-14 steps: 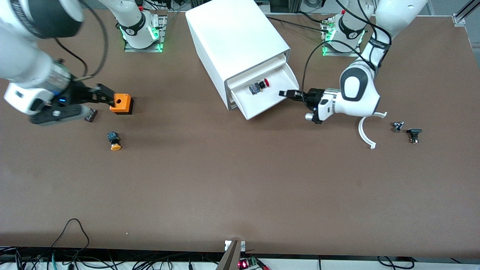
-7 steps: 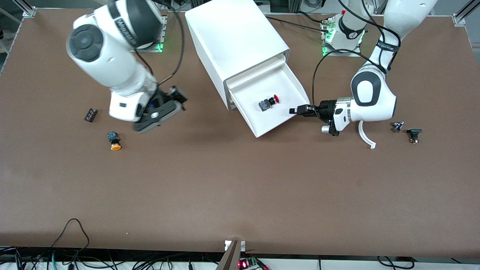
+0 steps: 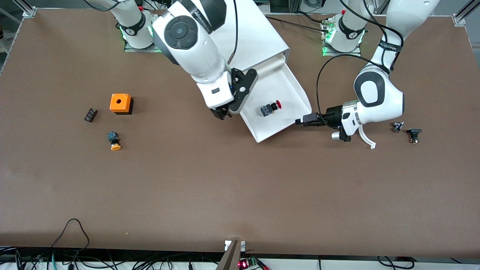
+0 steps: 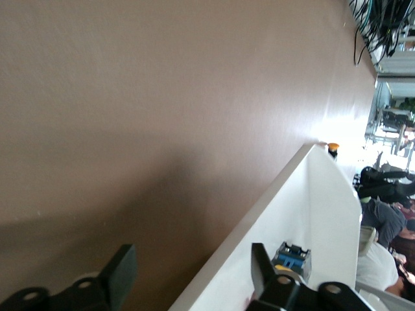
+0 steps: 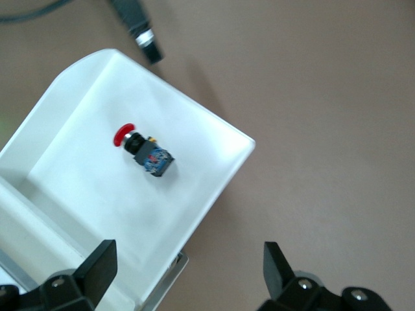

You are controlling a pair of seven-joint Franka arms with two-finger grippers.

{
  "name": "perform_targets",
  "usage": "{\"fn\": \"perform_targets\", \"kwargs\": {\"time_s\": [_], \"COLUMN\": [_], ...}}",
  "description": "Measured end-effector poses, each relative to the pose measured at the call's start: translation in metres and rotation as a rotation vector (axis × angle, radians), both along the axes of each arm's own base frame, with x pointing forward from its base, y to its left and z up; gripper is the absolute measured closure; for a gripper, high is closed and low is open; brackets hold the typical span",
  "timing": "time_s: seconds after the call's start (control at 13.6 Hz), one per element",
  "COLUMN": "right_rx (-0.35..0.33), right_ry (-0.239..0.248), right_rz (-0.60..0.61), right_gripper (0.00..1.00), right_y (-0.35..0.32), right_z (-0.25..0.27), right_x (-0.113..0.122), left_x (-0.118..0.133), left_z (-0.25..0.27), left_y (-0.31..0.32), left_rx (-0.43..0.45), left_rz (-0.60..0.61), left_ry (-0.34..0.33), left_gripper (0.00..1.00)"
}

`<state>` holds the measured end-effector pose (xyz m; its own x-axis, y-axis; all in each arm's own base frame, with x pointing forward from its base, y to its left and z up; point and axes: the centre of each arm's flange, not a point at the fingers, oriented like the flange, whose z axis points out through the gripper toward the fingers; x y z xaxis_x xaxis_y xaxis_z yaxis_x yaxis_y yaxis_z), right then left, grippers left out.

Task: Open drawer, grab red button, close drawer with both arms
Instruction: 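Release the drawer with the left gripper while the right gripper enters it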

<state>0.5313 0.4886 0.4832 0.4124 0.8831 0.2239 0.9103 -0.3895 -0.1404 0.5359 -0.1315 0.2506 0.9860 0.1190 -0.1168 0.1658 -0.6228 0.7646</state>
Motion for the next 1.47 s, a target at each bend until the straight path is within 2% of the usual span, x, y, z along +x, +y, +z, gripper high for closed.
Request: {"fn": "perform_targets", "kwargs": {"time_s": [0.07, 0.15, 0.29, 0.52, 0.59, 0.81, 1.03, 1.18, 1.33, 1.47], "right_rx": [-0.006, -0.016, -0.054, -0.128, -0.141, -0.144, -0.135, -0.126, -0.123, -0.121], "right_ry": [-0.007, -0.019, -0.049, -0.105, -0.122, -0.135, -0.142, -0.146, -0.140, -0.137], "right_rz": [0.077, 0.173, 0.372, 0.577, 0.624, 0.679, 0.703, 0.712, 0.716, 0.717], "right_gripper": [0.00, 0.00, 0.00, 0.00, 0.00, 0.00, 0.00, 0.00, 0.00, 0.00], "right_y": [0.010, 0.018, 0.032, 0.043, 0.047, 0.062, 0.078, 0.090, 0.098, 0.103], "right_z": [-0.010, -0.022, -0.051, -0.077, -0.077, -0.079, -0.090, -0.098, -0.113, -0.128], "right_x": [-0.006, -0.011, -0.018, -0.023, -0.028, -0.041, -0.051, -0.051, -0.050, -0.048], "left_x": [0.008, 0.015, 0.021, 0.023, 0.024, 0.027, 0.033, 0.039, 0.039, 0.037], "left_z": [0.011, 0.021, 0.034, 0.057, 0.068, 0.115, 0.175, 0.218, 0.259, 0.300], "left_y": [0.018, 0.039, 0.063, 0.064, 0.067, 0.099, 0.124, 0.136, 0.139, 0.138], "left_rx": [0.013, 0.028, 0.054, 0.077, 0.114, 0.311, 0.422, 0.509, 0.603, 0.712], "left_rz": [0.045, 0.093, 0.152, 0.154, 0.125, -0.021, -0.168, -0.238, -0.259, -0.229], "left_ry": [-0.027, -0.053, -0.092, -0.146, -0.178, -0.301, -0.356, -0.338, -0.255, -0.162], "left_gripper": [0.05, 0.00, 0.00, 0.00, 0.00, 0.00, 0.00, 0.00, 0.00, 0.00]}}
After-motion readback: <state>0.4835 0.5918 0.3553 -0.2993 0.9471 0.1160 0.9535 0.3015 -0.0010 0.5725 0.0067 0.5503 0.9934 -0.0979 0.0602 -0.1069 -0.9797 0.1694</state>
